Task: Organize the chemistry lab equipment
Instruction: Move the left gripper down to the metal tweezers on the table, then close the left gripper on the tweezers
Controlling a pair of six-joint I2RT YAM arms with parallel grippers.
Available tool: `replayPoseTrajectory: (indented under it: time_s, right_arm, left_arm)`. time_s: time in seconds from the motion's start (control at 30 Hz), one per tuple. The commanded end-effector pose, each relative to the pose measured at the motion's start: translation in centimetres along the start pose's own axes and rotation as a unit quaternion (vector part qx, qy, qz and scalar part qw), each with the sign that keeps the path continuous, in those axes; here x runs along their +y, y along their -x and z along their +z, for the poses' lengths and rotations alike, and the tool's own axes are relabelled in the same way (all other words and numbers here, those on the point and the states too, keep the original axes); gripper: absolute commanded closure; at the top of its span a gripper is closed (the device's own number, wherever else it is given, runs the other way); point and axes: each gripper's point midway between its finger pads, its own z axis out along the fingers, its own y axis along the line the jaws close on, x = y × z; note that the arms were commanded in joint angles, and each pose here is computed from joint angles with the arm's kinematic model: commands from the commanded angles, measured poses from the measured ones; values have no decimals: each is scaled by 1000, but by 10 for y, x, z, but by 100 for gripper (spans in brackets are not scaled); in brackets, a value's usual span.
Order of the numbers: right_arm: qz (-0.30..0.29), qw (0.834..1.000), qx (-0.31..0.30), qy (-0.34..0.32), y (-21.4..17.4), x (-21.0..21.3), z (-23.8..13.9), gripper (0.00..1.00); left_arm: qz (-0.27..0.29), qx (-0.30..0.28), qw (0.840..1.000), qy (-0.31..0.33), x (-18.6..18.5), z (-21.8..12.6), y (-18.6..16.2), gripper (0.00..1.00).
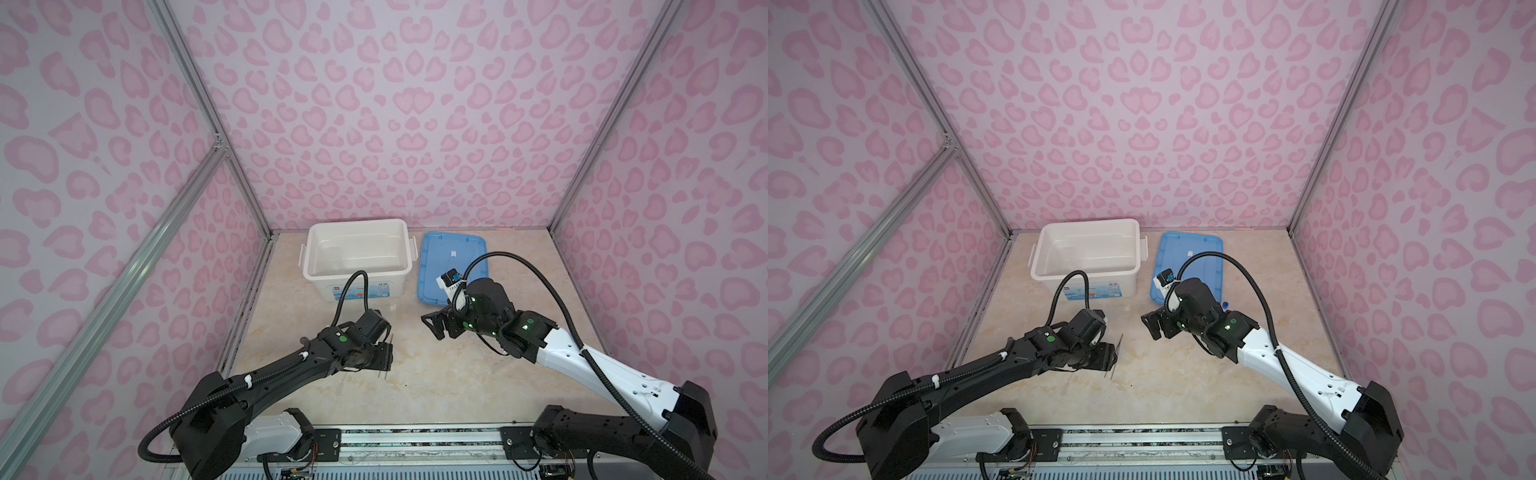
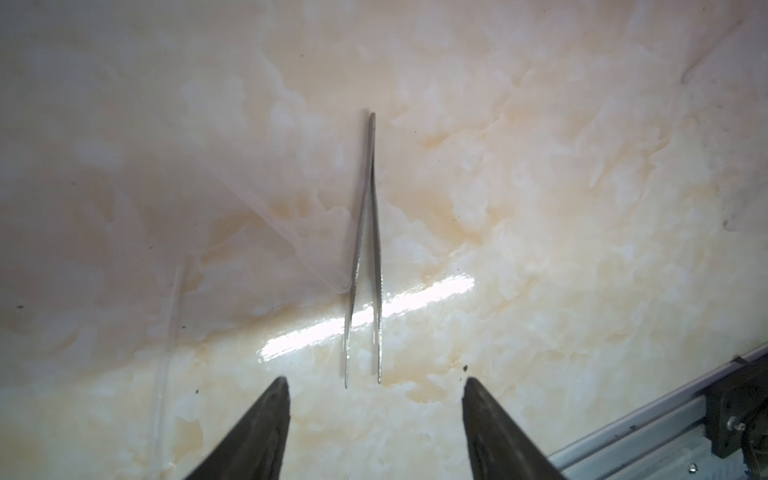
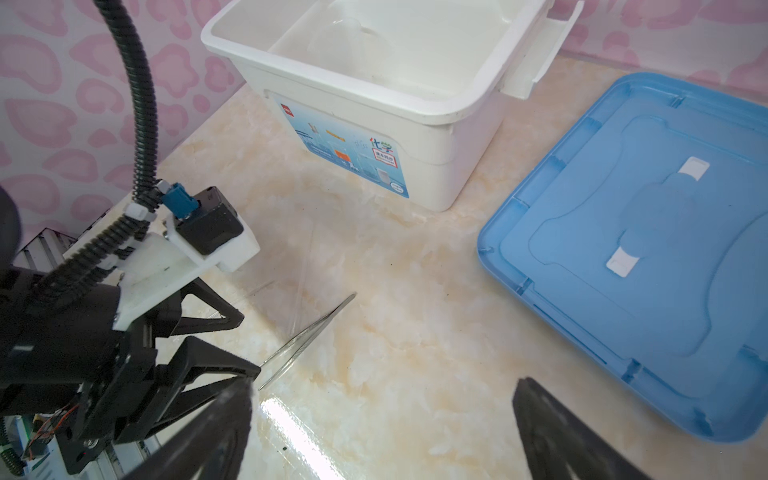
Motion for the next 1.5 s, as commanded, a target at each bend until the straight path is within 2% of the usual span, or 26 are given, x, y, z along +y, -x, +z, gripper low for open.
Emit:
replayPoseTrajectory:
  time_s: [0.0, 0.17, 0.27, 0.57, 0.7, 0.9, 1.4, 1.47]
  right_arm:
    - [9, 1000, 7, 24, -5, 10, 10, 1]
    - [8, 999, 23, 30, -12, 15, 20, 1]
    - [9, 999, 32, 31, -17, 16, 25, 1]
    - [5, 998, 55, 21, -27, 12, 30, 1]
    - [3, 998, 58, 15, -27, 10, 31, 2]
    - [6, 998, 57, 13, -28, 9, 32, 2]
    - [16, 1000, 22, -11, -20, -6, 17, 1]
    - [17, 1000, 14, -22, -18, -11, 13, 1]
  left_arm:
    - [-9, -13, 1000, -12, -5, 11, 4, 33]
    - [-11, 12, 1000, -2, -2, 32, -4, 37]
    - [-6, 27, 1000, 4, -2, 42, -8, 46]
    - [36, 40, 996, 72, 2, 53, -10, 58]
    - [40, 53, 995, 78, -2, 60, -17, 63]
    - [56, 59, 992, 98, -8, 67, -19, 63]
    - [49, 56, 995, 73, -22, 70, -13, 96]
    - [47, 52, 995, 66, -26, 66, -10, 97]
